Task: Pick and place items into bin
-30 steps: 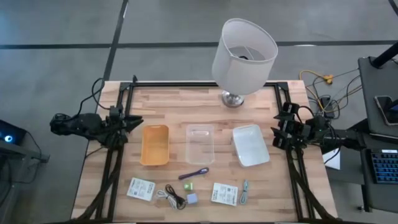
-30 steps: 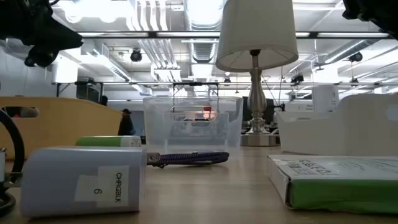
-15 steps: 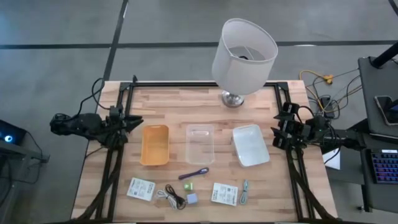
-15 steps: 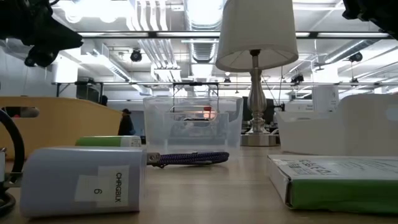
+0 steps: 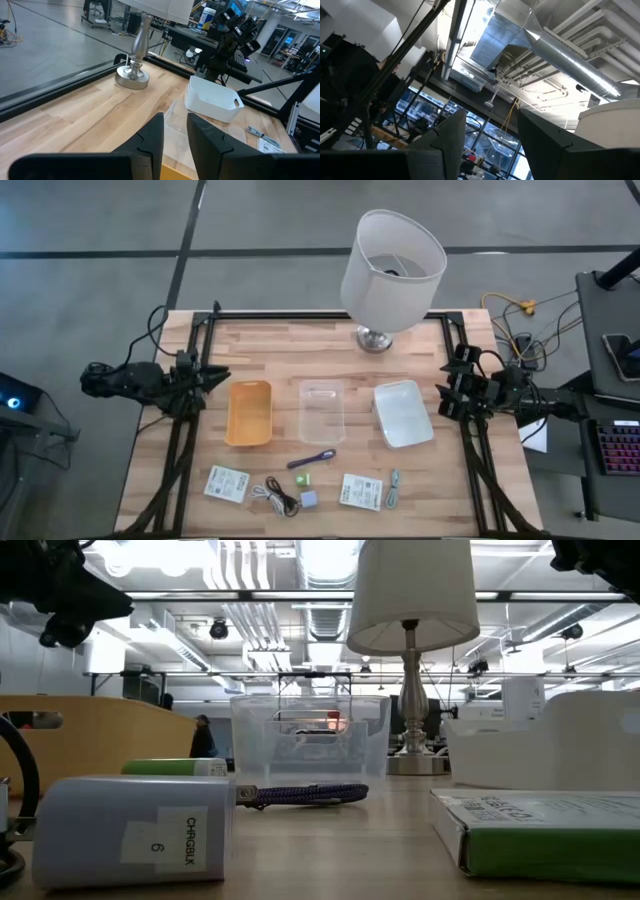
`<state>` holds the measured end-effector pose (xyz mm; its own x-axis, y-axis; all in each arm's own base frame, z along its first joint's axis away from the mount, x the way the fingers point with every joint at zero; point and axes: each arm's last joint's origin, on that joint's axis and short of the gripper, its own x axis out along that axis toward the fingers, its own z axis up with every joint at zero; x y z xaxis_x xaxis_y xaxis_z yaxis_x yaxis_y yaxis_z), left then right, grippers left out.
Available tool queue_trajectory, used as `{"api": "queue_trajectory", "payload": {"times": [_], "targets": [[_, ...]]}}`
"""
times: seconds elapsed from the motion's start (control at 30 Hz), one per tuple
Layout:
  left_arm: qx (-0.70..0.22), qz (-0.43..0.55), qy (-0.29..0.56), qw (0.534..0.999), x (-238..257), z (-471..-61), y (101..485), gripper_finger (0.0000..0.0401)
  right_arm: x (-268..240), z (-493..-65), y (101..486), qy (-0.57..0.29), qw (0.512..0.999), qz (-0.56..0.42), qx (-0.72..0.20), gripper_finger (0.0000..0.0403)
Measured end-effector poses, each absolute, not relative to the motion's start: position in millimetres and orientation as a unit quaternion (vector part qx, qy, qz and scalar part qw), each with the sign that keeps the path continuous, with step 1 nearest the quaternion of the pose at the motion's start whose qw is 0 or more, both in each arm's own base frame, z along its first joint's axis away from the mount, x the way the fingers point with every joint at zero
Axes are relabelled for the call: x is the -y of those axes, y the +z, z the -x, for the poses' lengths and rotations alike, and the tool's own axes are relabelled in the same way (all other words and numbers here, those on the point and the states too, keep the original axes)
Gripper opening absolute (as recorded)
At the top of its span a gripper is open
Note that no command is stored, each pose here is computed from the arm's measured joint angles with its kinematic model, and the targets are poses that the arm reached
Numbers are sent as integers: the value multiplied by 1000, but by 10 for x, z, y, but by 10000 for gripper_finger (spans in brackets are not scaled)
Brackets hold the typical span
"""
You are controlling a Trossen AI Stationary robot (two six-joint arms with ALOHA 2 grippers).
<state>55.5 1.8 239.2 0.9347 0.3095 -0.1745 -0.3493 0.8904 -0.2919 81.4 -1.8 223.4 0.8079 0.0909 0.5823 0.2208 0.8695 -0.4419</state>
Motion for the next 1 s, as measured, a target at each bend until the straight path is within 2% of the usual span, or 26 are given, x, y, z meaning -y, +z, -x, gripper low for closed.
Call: {"api": "queue_trajectory", "payload": {"times": [0.13, 0.5, 0.63, 0.73, 0.8, 1.0], "targets": [[-62, 161, 170, 970, -18, -555, 2392, 70, 37, -809, 2242, -67, 918, 243, 306, 164], [-52, 166, 169, 970, -18, -559, 2411, 70, 40, -810, 2241, -78, 913, 264, 302, 164], [22, 215, 154, 964, -14, -574, 2555, 70, 40, -813, 2239, -87, 905, 292, 298, 164], [104, 305, 131, 937, -16, -566, 2705, 70, 40, -818, 2231, -88, 905, 296, 293, 164], [142, 328, 128, 925, -24, -552, 2778, 70, 41, -818, 2232, -86, 907, 290, 294, 164], [161, 335, 125, 920, -28, -542, 2815, 70, 41, -818, 2231, -79, 914, 267, 295, 164]]}}
